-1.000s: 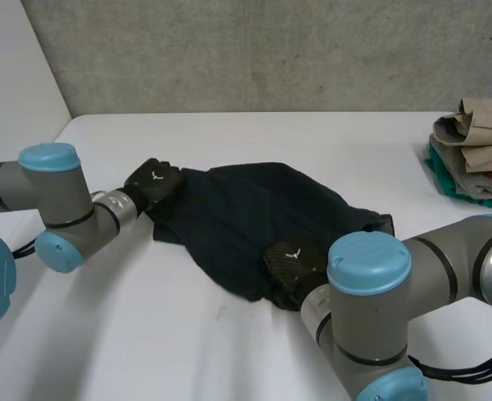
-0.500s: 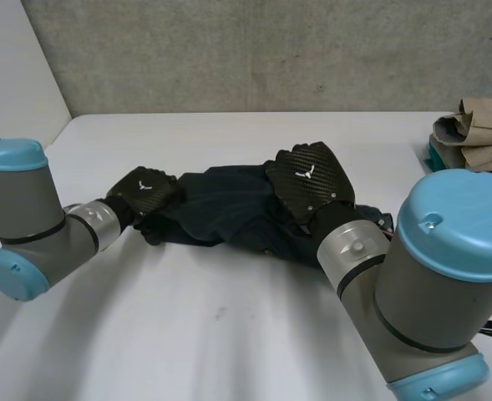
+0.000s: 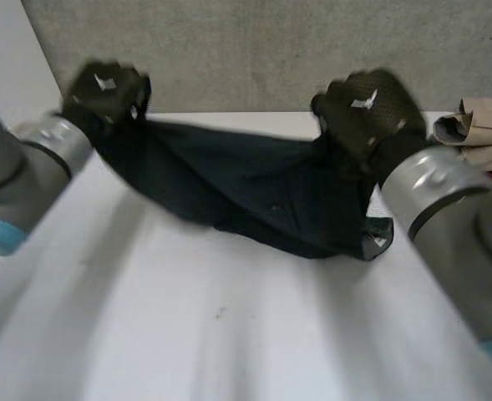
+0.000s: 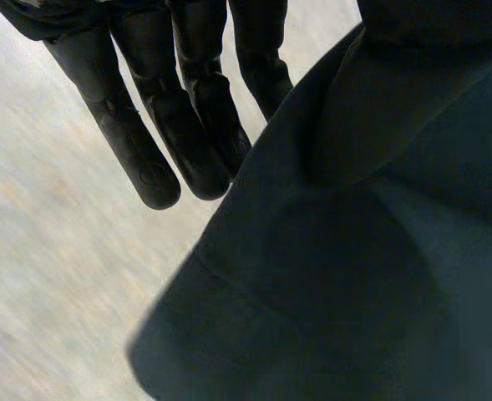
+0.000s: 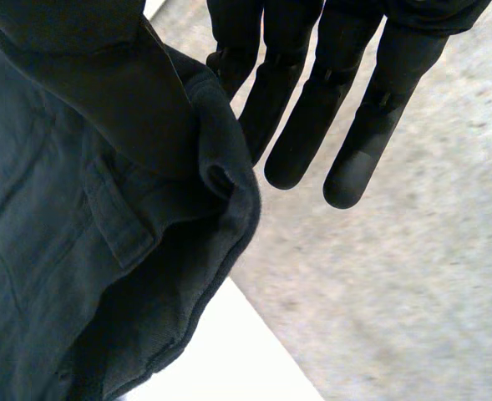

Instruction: Fold the laundry.

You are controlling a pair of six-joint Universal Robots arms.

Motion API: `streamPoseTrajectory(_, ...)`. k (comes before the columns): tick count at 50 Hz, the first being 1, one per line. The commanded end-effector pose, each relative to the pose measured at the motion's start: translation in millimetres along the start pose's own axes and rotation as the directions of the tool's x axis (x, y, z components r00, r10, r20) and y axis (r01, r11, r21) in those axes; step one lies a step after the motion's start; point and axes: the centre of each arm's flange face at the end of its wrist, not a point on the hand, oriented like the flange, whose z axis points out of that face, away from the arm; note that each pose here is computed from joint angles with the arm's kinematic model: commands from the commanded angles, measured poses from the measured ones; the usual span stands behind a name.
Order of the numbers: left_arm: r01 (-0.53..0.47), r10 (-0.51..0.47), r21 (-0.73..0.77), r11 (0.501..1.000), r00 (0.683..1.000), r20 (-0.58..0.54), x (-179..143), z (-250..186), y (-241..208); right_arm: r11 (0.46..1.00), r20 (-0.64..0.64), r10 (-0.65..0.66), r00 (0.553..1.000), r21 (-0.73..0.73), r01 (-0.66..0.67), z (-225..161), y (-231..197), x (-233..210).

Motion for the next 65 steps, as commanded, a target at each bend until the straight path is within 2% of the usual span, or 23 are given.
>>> streamPoseTrajectory(1, 0.025, -0.039, 0.204, 0.979, 0.997, 0.065, -18.1, -53.5, -89.6, 0.993, -0.071, -0.116, 0.991, -0.009, 0.115, 4.6, -28.0, 43.7)
streamPoseTrajectory(4, 0.027, -0.041, 0.21, 0.977, 0.997, 0.063, -16.5, -73.0, -101.9, 0.99, -0.08, -0.137, 0.987, -0.032, 0.135, 5.3, -31.1, 53.3)
streamPoseTrajectory(8, 0.053, -0.059, 0.13, 0.99, 0.998, 0.037, -7.8, -75.3, -83.6, 0.988, -0.078, -0.144, 0.987, -0.067, 0.139, 20.5, -21.5, 59.2)
streamPoseTrajectory(13, 0.092, -0.092, -0.005, 0.996, 0.995, -0.041, 17.5, -44.6, -36.4, 0.985, -0.067, -0.132, 0.989, -0.124, 0.123, 60.8, 11.1, 55.4)
streamPoseTrajectory(17, 0.063, -0.063, -0.008, 0.998, 0.998, -0.024, 18.7, -4.8, -21.2, 0.991, -0.116, -0.127, 0.985, -0.057, 0.121, 98.2, 25.3, 51.0)
streamPoseTrajectory(19, 0.036, -0.036, 0.035, 0.999, 0.999, 0.009, 13.5, 15.0, -23.6, 0.99, -0.202, -0.118, 0.972, 0.052, 0.131, 121.1, 20.9, 56.0)
streamPoseTrajectory(21, -0.025, 0.009, 0.174, 0.984, 0.995, 0.096, -1.3, 43.6, -47.4, 0.978, -0.285, -0.099, 0.953, 0.15, 0.146, 134.8, 10.7, 64.1)
streamPoseTrajectory(23, -0.064, 0.019, 0.28, 0.958, 0.987, 0.161, -10.4, 56.6, -68.7, 0.932, -0.406, -0.041, 0.913, 0.313, 0.181, 148.0, -11.1, 78.5)
streamPoseTrajectory(24, -0.096, 0.008, 0.395, 0.914, 0.976, 0.218, -16.3, 61.3, -96.3, 0.908, -0.442, -0.014, 0.897, 0.371, 0.197, 150.1, -20.5, 83.3)
streamPoseTrajectory(26, -0.12, -0.02, 0.496, 0.86, 0.963, 0.269, -21.2, 61.0, -121.0, 0.852, -0.494, 0.039, 0.869, 0.471, 0.229, 152.4, -36.3, 91.9)
streamPoseTrajectory(27, -0.13, -0.038, 0.541, 0.831, 0.957, 0.288, -23.0, 60.2, -130.5, 0.791, -0.529, 0.085, 0.844, 0.551, 0.266, 151.3, -51.1, 98.1)
streamPoseTrajectory(28, -0.141, -0.076, 0.61, 0.779, 0.946, 0.315, -23.6, 57.0, -145.4, 0.76, -0.542, 0.108, 0.833, 0.586, 0.282, 150.0, -58.0, 101.2)
streamPoseTrajectory(31, -0.165, -0.135, 0.696, 0.699, 0.925, 0.355, -29.4, 38.9, -174.0, 0.686, -0.548, 0.163, 0.82, 0.661, 0.306, 147.2, -71.9, 105.9)
streamPoseTrajectory(34, -0.171, -0.143, 0.687, 0.706, 0.915, 0.376, -36.0, 23.8, -178.6, 0.68, -0.514, 0.181, 0.839, 0.681, 0.27, 147.8, -71.5, 104.7)
streamPoseTrajectory(37, -0.148, -0.131, 0.643, 0.752, 0.921, 0.366, -29.6, 13.3, -165.5, 0.706, -0.447, 0.189, 0.874, 0.68, 0.195, 150.2, -61.6, 100.7)
streamPoseTrajectory(42, -0.08, -0.084, 0.49, 0.868, 0.949, 0.303, -3.5, 3.1, -113.3, 0.839, -0.293, 0.115, 0.949, 0.541, 0.066, 157.7, -10.8, 71.5)
streamPoseTrajectory(46, -0.019, -0.04, 0.272, 0.962, 0.976, 0.213, 30.6, -10.9, -41.9, 0.925, -0.174, 0.072, 0.982, 0.38, 0.0, 155.1, 39.3, 41.4)
streamPoseTrajectory(48, -0.01, -0.029, 0.207, 0.978, 0.982, 0.185, 41.6, -17.4, -19.8, 0.952, -0.116, 0.063, 0.991, 0.304, -0.025, 151.6, 63.8, 25.2)
streamPoseTrajectory(50, -0.007, 0.0, 0.051, 0.999, 0.992, 0.125, 64.3, -26.1, 31.2, 0.987, -0.027, 0.052, 0.998, 0.157, -0.047, 142.7, 110.3, -4.7)
streamPoseTrajectory(52, -0.022, 0.025, -0.027, 0.999, 0.995, 0.1, 73.6, -30.0, 54.9, 0.998, 0.028, 0.026, 0.999, 0.052, -0.027, 133.6, 142.6, -25.6)
streamPoseTrajectory(56, -0.094, 0.098, -0.187, 0.978, 0.995, 0.011, 95.2, -48.3, 88.1, 0.996, 0.098, -0.045, 0.994, -0.071, 0.052, 116.3, 174.3, -45.6)
streamPoseTrajectory(60, -0.145, 0.132, -0.289, 0.946, 0.989, -0.066, 107.8, -68.7, 93.1, 0.98, 0.155, -0.084, 0.984, -0.164, 0.109, 95.9, 186.9, -50.8)
streamPoseTrajectory(65, -0.166, 0.132, -0.343, 0.925, 0.984, -0.12, 107.3, -93.2, 69.5, 0.96, 0.214, -0.105, 0.971, -0.233, 0.155, 67.2, 176.2, -48.1)
